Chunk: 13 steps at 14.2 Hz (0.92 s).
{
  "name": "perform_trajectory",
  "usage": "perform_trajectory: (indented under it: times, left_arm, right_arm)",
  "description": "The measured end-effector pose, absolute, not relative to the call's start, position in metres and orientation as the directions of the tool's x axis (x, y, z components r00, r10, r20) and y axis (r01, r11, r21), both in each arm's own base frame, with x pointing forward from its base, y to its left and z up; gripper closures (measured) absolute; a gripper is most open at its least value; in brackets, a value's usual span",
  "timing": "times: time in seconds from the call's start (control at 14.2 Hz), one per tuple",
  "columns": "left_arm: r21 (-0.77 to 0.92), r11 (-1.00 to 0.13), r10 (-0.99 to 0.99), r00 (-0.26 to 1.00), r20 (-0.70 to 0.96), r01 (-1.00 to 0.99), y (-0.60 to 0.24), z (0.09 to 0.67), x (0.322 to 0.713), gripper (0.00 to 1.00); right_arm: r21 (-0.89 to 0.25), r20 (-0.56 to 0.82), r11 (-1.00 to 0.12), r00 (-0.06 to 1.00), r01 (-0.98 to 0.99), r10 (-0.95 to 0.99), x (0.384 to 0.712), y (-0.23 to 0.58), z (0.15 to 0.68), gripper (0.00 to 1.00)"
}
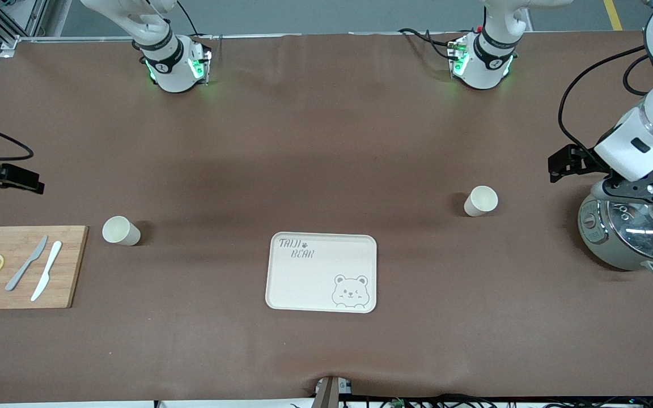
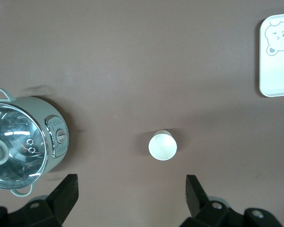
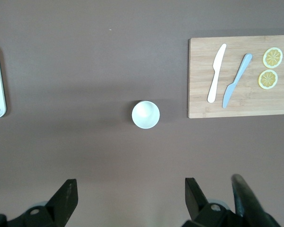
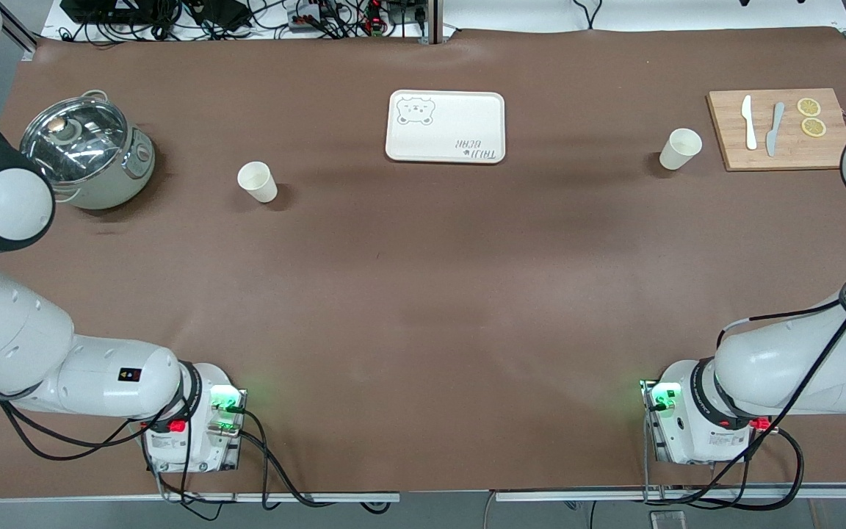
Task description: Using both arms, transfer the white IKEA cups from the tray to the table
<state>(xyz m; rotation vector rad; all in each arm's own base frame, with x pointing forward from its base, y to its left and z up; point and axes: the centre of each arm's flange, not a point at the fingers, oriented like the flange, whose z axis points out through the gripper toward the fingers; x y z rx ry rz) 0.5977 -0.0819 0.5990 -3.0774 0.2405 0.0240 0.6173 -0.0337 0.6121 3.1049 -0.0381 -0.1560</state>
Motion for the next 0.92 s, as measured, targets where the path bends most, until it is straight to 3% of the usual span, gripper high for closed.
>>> perform_trajectory:
  times: [0.63,0.92]
  left_arm:
    - [-0.053,-0.986,-0.156,0.988,-0.02,-0.157,-0.083,0.599,0.598,0.0]
    - [-0.053,-0.986,-0.156,0.988,-0.02,-0.157,-0.083,0.599,0.598,0.0]
  right_arm:
    - [0.039,-0.092,-0.996,0.992,-0.083,-0.087,0.568,-0.029,0.636,0.0]
    - [-0.011,-0.056,-0.994,0.992,-0.112,-0.111,0.548,-0.03,0.634,0.0]
